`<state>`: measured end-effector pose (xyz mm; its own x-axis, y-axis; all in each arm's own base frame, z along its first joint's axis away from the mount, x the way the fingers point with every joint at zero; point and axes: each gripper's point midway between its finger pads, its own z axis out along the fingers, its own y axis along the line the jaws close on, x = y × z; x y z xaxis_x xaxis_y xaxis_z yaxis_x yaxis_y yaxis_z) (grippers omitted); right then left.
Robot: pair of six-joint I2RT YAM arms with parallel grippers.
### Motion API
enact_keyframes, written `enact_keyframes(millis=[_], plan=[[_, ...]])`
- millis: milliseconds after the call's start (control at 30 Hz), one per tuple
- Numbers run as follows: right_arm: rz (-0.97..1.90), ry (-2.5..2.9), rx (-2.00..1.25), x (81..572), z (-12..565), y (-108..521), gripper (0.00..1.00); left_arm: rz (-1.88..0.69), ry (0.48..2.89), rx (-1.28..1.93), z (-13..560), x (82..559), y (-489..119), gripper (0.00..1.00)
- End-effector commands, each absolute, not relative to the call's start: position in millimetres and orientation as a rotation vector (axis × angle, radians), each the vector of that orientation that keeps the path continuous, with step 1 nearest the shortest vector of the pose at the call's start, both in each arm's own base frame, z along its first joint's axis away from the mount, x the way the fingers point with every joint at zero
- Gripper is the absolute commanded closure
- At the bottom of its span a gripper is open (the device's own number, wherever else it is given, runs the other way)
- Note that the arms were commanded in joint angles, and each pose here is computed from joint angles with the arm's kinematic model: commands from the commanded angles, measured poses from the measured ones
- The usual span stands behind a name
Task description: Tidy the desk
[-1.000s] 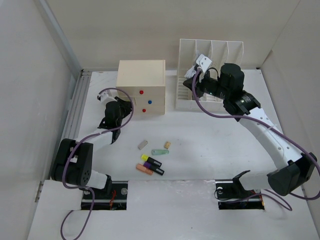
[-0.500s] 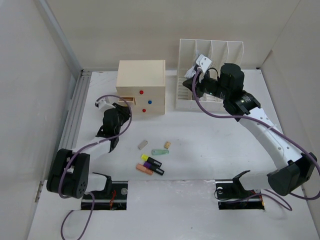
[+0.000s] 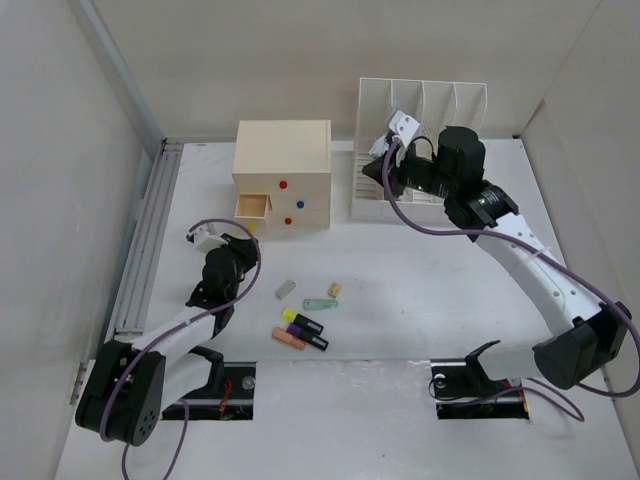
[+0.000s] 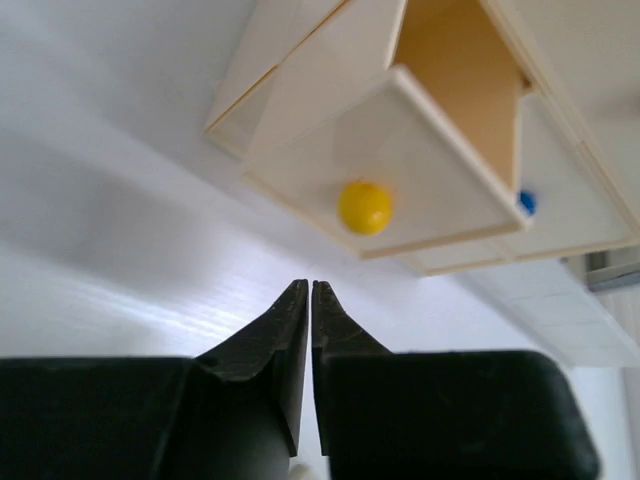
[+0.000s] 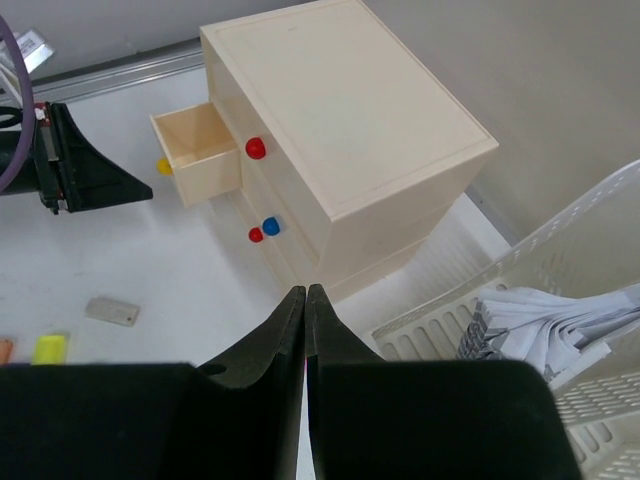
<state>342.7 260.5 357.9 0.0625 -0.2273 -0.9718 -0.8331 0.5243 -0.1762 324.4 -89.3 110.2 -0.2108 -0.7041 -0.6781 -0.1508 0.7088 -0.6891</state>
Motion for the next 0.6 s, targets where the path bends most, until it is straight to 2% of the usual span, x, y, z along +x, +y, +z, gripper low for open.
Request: enact_keyframes(millis=[0,67,100,133,167,233,267,433,567], plan=[[0.620,1.431,-0.974,343,363,265,0.92,-0.552,1.753,-0.701,101,312,-83,0.98],[0.652,1.427,-0.998,340,359,270,0.89,-0.537,1.755,-0.709,99,307,-79,0.81],[0.660,1.415,-1.015,338,360,271,0.82,-0.532,1.754,-0.700,101,306,-79,0.67],[0.658,1.399,-1.046,338,356,273,0.78,-0.538,1.744,-0.699,104,306,-79,0.42],[0.691,1.375,-1.101,330,354,277,0.73,-0.526,1.752,-0.687,104,304,-77,0.36],[0.701,1.356,-1.208,324,336,281,0.61,-0.539,1.742,-0.670,112,304,-79,0.29],[0.719,1.357,-1.261,324,323,285,0.59,-0.548,1.753,-0.648,116,303,-84,0.24],[0.850,1.343,-1.546,305,261,294,0.54,-0.604,1.704,-0.609,148,293,-93,0.23],[0.793,1.290,-1.743,297,221,309,0.53,-0.649,1.626,-0.609,184,279,-98,0.23]])
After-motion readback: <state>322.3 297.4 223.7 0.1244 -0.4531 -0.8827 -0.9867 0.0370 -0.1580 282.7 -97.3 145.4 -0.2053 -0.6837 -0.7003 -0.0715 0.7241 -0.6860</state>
